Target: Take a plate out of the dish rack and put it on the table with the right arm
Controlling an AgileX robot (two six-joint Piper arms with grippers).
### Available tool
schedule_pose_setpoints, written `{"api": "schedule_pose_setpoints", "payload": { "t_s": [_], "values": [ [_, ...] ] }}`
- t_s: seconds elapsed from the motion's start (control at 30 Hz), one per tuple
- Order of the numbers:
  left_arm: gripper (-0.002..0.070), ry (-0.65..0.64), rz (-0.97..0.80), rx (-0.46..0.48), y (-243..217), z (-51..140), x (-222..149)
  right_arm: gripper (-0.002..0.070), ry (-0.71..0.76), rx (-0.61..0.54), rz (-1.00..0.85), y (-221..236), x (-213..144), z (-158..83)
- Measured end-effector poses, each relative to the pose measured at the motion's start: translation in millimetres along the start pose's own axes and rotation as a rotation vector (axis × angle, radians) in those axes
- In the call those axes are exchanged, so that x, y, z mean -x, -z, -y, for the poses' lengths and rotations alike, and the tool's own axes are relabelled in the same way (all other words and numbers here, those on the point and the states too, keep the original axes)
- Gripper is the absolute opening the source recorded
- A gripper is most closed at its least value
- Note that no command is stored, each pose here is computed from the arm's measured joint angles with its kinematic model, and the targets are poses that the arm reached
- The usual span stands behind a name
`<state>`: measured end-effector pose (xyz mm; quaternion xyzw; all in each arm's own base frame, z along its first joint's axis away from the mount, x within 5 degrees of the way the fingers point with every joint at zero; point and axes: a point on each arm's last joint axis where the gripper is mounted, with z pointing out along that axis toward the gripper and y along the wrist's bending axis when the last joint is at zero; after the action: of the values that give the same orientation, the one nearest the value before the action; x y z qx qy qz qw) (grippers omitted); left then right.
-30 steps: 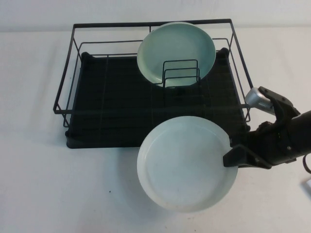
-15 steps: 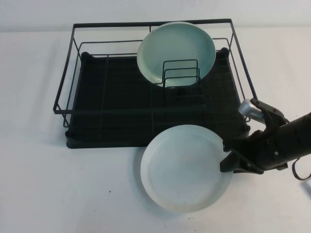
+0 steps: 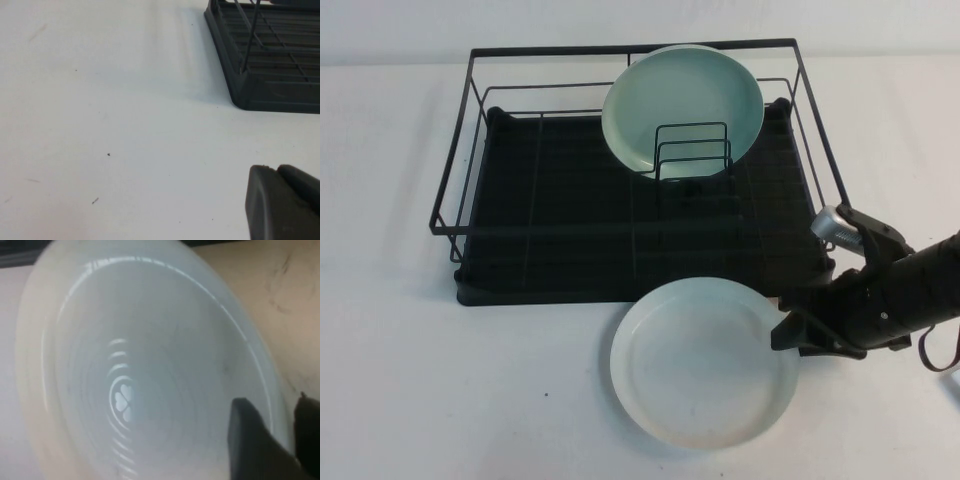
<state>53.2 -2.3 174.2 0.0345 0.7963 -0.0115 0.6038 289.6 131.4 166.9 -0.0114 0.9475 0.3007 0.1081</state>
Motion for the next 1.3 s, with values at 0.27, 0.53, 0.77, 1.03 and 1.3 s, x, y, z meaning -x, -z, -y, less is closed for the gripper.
{"api": "schedule_pose_setpoints", "payload": {
  "t_s": [0.27, 0.53, 0.77, 1.03, 1.3],
  "values": [
    [-0.0004, 0.0, 0.0, 0.0, 0.0, 0.0, 0.0, 0.033, 0.012, -0.007, 0.022, 1.4, 4.5, -1.2],
    [-0.0004, 0.0, 0.0, 0.0, 0.0, 0.0, 0.0, 0.0251, 0.16, 0.02, 0.067, 31.6, 20.8, -27.2],
    [-0.0004, 0.0, 0.0, 0.0, 0.0, 0.0, 0.0, 0.0034, 0.36, -0.005, 0.145, 92.1, 4.3, -54.1],
    [-0.0004, 0.0, 0.0, 0.0, 0.0, 0.0, 0.0, -0.0013, 0.507, -0.001, 0.259, 160.0, -54.3, -71.7],
    [-0.0004, 0.0, 0.0, 0.0, 0.0, 0.0, 0.0, -0.0017, 0.644, 0.021, 0.256, 203.0, -128.1, -73.0]
  ]
}}
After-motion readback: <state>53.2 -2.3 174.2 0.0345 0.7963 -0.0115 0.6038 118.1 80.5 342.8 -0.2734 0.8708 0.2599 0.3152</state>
